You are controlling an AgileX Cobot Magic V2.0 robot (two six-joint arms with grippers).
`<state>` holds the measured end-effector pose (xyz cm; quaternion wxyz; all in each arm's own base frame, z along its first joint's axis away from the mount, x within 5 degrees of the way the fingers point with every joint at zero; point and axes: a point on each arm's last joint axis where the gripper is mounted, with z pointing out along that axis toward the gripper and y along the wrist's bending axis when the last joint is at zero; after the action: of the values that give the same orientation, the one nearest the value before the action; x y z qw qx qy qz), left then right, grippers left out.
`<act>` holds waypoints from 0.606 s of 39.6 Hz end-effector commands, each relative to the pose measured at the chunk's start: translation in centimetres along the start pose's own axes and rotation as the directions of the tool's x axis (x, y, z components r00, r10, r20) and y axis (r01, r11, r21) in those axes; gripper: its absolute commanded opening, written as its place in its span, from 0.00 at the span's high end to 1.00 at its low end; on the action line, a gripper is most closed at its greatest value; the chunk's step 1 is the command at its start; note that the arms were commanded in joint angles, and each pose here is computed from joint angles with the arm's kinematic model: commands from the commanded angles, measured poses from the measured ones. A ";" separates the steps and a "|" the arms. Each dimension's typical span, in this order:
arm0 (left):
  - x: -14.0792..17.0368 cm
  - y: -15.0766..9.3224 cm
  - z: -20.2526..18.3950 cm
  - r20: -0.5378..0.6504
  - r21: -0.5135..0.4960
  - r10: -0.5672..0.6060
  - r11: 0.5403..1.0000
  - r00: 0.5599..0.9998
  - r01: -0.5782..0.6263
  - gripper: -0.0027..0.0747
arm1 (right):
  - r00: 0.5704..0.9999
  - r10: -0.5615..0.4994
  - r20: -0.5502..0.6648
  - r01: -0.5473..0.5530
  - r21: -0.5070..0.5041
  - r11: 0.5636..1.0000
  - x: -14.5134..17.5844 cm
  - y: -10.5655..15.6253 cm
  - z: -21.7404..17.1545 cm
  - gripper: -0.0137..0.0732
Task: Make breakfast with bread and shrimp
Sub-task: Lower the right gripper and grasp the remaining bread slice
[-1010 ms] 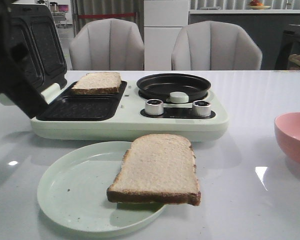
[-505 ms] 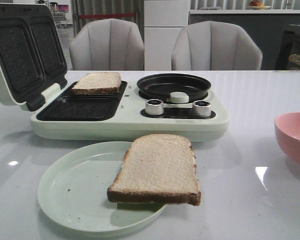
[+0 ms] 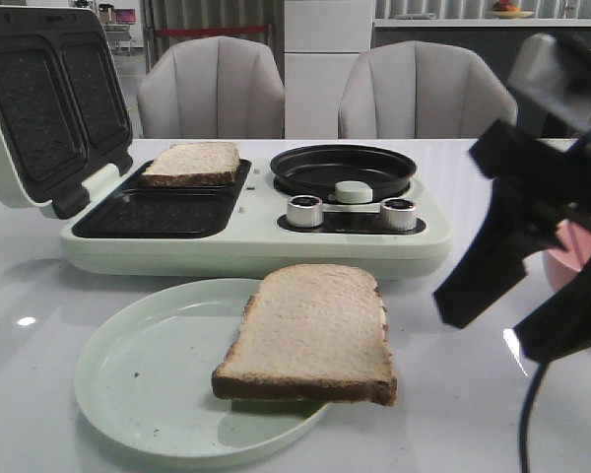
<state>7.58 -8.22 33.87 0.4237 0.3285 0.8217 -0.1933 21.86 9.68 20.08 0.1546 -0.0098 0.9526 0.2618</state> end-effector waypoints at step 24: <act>-1.6 -0.2 -0.7 0.129 0.023 -0.002 1.000 0.992 -0.001 0.40 | 0.998 0.029 -0.064 -0.038 -0.151 0.988 -6.1 1.5 7.0 0.34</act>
<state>7.65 -8.31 34.04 0.4325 0.3269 0.8166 -0.1981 29.10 13.48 15.11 0.1047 -0.0014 0.9462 0.3060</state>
